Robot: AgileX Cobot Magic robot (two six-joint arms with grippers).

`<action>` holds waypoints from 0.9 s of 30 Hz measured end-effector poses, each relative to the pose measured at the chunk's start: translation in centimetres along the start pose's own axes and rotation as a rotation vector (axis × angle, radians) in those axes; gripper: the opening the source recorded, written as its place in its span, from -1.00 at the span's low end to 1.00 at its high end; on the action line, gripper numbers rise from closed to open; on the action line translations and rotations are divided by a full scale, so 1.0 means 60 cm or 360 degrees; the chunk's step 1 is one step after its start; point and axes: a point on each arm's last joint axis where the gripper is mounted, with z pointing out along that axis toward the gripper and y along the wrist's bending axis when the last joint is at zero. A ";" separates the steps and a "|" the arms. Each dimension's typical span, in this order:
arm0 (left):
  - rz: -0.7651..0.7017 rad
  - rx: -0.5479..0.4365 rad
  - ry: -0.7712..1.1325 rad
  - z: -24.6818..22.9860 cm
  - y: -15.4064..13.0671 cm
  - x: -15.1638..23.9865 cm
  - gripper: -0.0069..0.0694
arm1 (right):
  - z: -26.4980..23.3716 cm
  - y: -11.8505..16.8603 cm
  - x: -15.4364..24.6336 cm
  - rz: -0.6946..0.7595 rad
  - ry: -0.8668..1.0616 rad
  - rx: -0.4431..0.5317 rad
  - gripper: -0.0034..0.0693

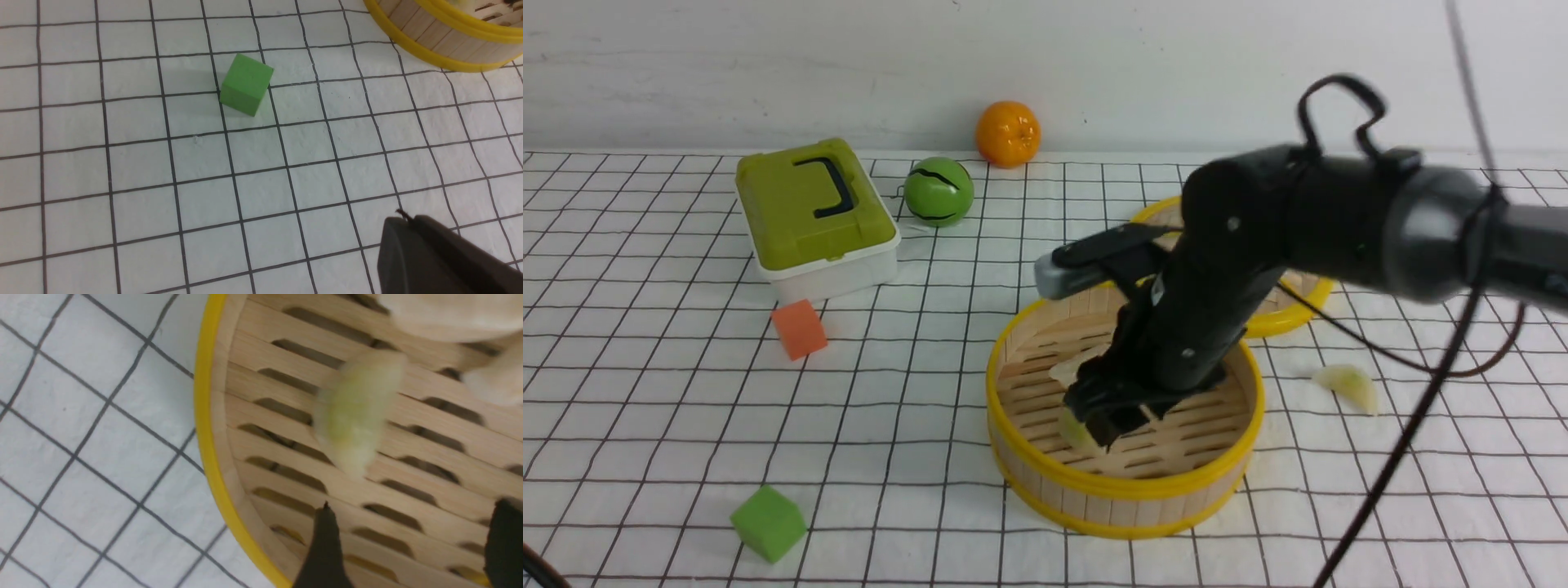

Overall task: Put the dumplings into the steamer on the table with the white tablecloth.
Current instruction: 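Place the dumpling in the bamboo steamer basket with the right gripper, then reach for and grasp a dumpling lying on the table beside the steamer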

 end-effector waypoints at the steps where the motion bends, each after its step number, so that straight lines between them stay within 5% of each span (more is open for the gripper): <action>1: 0.0000 0.0000 0.0000 0.000 0.000 0.000 -0.85 | -0.015 -0.010 0.000 0.0012 -0.0011 0.0016 0.50; 7: -0.0001 0.0013 -0.0024 0.000 -0.001 -0.002 -0.85 | -0.097 -0.134 0.004 0.0242 -0.0168 0.0200 0.52; 15: 0.0015 0.0020 -0.0085 0.000 -0.002 -0.008 -0.83 | -0.020 -0.282 0.024 0.0367 -0.0063 0.0328 0.52; 24: 0.0004 0.0032 -0.0078 0.000 -0.003 -0.007 -0.82 | 0.074 -0.335 0.048 0.0318 0.0107 0.0328 0.49; 27: 0.0002 0.0035 -0.0076 0.000 -0.003 -0.007 -0.82 | 0.082 -0.337 0.049 0.0314 0.0121 0.0328 0.27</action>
